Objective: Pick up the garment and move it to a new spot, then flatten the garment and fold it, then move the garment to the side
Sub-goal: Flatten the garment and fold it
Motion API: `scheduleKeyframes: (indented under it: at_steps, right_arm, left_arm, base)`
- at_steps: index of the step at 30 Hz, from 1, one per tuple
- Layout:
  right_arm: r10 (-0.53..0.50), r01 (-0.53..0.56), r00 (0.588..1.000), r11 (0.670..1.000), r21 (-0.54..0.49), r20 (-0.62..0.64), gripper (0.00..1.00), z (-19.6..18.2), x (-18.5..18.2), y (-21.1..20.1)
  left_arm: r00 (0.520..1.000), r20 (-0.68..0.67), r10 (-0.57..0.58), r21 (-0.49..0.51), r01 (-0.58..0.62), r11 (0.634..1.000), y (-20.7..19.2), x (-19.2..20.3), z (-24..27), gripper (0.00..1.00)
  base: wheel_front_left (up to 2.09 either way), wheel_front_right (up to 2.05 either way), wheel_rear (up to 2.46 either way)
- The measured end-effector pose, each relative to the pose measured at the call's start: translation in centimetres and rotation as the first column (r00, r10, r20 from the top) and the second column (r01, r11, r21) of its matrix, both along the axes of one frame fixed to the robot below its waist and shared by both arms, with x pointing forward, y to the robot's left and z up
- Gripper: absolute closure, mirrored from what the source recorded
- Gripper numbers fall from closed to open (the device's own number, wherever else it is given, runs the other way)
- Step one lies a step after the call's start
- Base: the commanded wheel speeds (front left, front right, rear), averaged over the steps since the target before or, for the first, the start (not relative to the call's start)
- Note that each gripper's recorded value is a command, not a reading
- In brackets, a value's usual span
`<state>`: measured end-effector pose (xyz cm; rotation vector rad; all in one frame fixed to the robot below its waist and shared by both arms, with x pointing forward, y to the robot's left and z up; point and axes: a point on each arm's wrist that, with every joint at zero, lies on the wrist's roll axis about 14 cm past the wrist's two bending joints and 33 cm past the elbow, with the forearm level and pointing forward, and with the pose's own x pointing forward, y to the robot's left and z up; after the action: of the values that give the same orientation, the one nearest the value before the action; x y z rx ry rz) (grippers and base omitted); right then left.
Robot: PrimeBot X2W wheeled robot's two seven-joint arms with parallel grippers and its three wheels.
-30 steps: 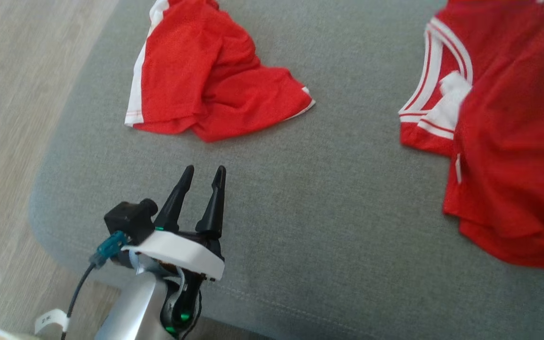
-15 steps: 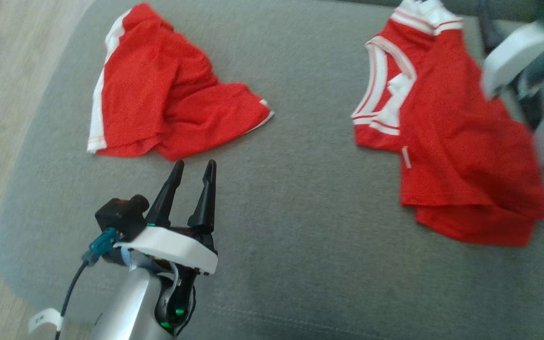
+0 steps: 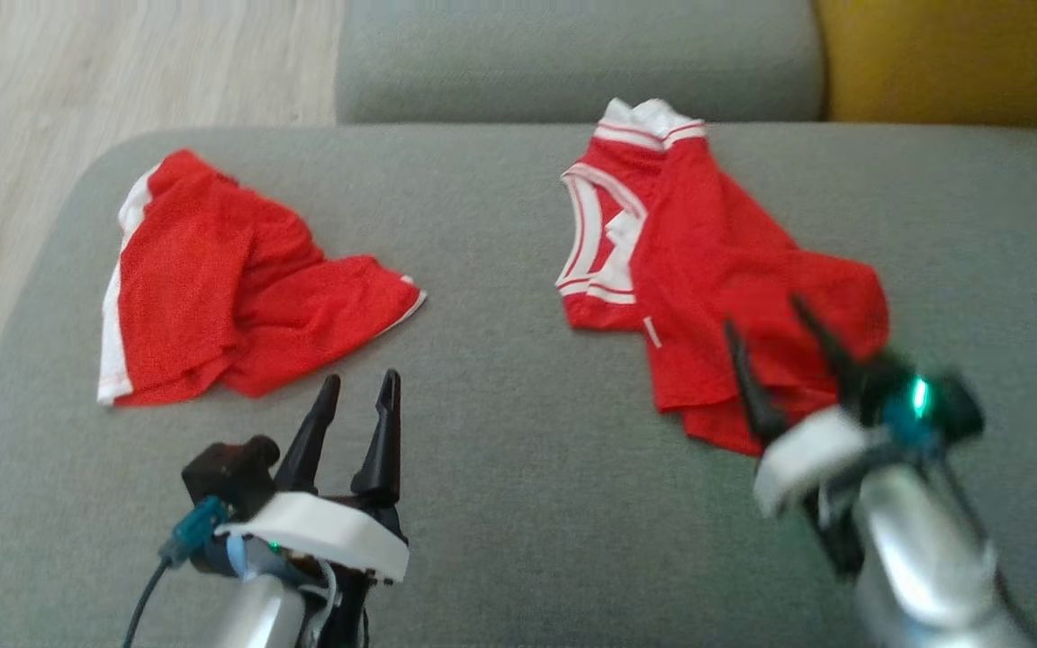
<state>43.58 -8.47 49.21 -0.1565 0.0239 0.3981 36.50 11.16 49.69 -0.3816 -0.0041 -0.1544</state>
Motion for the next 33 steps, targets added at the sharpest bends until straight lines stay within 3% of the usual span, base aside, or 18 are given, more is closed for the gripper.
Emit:
scheduleKeyframes:
  at_steps: [4, 8, 15, 23, 33]
  right_arm:
    - [-0.033, 0.034, 0.997, 0.999, 0.015, -0.072, 0.00, -3.1, -4.7, -0.8]
    - [-0.050, 0.050, 0.993, 0.999, 0.000, -0.103, 0.00, -4.1, -6.4, -1.3]
    - [0.003, -0.007, 0.995, 0.999, -0.036, -0.102, 0.00, -3.6, -5.9, 0.6]
    - [0.089, -0.112, 0.974, 0.989, -0.101, -0.207, 0.00, -6.0, -4.8, 3.7]
    - [0.091, -0.166, 0.935, 0.966, -0.197, -0.343, 0.00, -10.3, -2.5, 4.4]
  left_arm:
    - [0.999, 0.008, -0.031, -0.001, 0.031, 1.000, -1.1, -0.6, 0.2, 0.00]
    - [0.999, 0.008, -0.041, 0.000, 0.041, 0.999, -1.4, -0.7, 0.2, 0.00]
    - [1.000, -0.013, -0.022, 0.001, 0.022, 1.000, -0.7, -0.9, -0.5, 0.00]
    - [0.998, -0.062, 0.007, 0.002, -0.006, 1.000, 0.3, -1.0, -2.1, 0.00]
    - [0.993, -0.097, 0.064, 0.013, -0.063, 0.998, 2.3, -0.5, -3.2, 0.00]
  base:
    - [0.00, 0.00, 0.00]
    - [0.00, 0.00, 0.00]
    - [0.00, 0.00, 0.00]
    - [0.00, 0.00, 0.00]
    - [0.00, 0.00, 0.00]
